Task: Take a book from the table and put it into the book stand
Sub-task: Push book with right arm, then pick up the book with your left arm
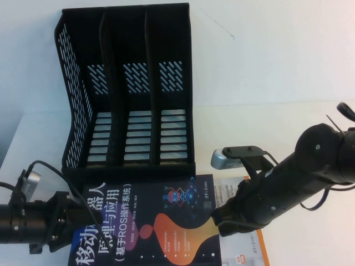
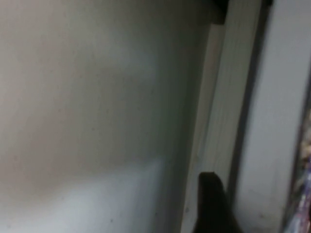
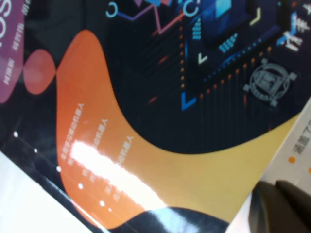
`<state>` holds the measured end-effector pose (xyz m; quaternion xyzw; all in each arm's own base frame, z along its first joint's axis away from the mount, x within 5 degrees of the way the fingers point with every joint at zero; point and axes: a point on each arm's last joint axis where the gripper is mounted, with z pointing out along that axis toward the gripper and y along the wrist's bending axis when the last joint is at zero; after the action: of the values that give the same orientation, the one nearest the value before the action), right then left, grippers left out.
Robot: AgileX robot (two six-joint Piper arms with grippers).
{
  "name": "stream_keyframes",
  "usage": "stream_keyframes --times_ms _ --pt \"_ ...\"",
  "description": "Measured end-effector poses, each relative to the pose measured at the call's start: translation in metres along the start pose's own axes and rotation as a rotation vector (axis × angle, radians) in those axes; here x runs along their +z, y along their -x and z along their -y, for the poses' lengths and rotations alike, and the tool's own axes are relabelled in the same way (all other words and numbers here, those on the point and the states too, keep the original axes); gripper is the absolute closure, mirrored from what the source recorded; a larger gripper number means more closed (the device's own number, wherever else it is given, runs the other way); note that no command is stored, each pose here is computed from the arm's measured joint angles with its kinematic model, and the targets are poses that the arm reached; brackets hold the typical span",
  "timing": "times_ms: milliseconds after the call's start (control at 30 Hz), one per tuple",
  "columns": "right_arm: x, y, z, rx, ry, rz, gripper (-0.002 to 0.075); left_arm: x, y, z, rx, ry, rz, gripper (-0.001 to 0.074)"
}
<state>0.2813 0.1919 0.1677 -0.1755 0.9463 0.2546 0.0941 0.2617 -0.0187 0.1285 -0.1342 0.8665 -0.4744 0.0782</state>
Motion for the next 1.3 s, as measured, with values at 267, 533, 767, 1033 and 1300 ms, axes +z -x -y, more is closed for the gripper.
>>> stream_keyframes --times_ms 267,533,767,1033,1300 --pt "0.0 0.001 0.0 -0.024 0.003 0.009 0.0718 0.001 0.0 -0.002 -0.017 -0.027 -0.017 0.0591" --pt "-0.004 0.0 0.002 -0.024 -0.044 0.001 0.0718 0.001 -0.002 0.002 -0.017 -0.077 -0.044 0.061" --pt "-0.04 -0.003 -0.012 -0.06 -0.057 0.044 0.0718 -0.011 -0.006 0.024 0.083 -0.105 -0.021 0.0615" --pt "-0.095 -0.015 -0.03 -0.126 -0.099 0.124 0.0718 -0.04 -0.023 0.067 0.247 -0.09 0.05 0.062" --pt "-0.146 -0.035 -0.043 -0.158 -0.148 0.21 0.0718 -0.081 -0.047 0.126 0.354 -0.087 0.163 0.0621"
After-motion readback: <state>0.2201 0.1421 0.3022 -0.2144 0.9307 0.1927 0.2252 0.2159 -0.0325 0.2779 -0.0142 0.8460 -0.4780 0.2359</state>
